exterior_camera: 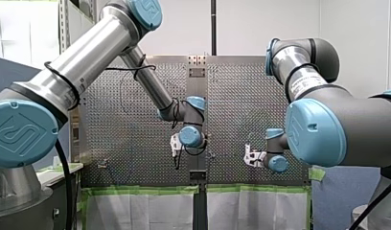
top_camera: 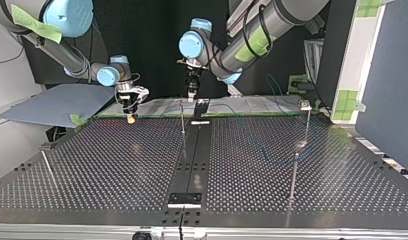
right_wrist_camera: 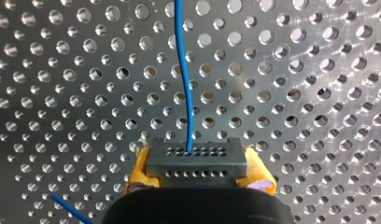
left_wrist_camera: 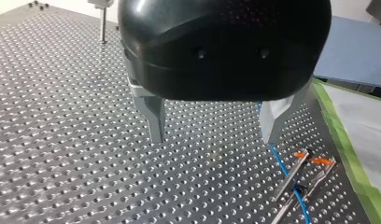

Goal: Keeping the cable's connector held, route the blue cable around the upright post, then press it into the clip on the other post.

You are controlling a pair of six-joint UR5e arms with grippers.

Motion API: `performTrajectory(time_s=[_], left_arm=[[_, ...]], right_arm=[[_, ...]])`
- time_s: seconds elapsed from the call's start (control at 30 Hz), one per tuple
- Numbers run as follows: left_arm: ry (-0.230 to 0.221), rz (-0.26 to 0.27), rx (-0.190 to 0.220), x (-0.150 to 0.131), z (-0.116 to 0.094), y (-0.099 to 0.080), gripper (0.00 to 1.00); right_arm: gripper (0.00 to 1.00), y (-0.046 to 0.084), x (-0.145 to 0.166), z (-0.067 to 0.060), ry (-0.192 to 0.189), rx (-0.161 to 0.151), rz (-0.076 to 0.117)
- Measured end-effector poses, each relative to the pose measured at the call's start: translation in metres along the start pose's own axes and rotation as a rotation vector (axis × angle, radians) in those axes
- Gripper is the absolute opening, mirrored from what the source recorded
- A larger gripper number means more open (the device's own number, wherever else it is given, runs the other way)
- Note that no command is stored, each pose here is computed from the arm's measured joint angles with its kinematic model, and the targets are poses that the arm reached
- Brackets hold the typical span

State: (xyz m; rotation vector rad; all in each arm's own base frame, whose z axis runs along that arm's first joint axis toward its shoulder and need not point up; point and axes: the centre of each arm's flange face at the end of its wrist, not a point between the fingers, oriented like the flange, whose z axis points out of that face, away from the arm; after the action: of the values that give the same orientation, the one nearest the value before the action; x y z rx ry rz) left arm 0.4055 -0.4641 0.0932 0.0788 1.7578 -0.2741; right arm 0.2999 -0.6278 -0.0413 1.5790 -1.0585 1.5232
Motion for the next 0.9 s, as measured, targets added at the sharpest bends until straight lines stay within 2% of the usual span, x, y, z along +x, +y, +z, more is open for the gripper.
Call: performTrajectory(time_s=[0.43, 0.9], left_arm=[[-0.005, -0.103, -0.007, -0.024, -0.035, 0.016, 1.00], [-0.005, -0.112, -0.009, -0.045, -0.080, 0.035, 1.00]], right_arm=[[0.00, -0.001, 0.000, 0.000, 0.003, 0.010, 0.003], [0.00, -0.002, 0.000, 0.000, 0.003, 0.015, 0.007]])
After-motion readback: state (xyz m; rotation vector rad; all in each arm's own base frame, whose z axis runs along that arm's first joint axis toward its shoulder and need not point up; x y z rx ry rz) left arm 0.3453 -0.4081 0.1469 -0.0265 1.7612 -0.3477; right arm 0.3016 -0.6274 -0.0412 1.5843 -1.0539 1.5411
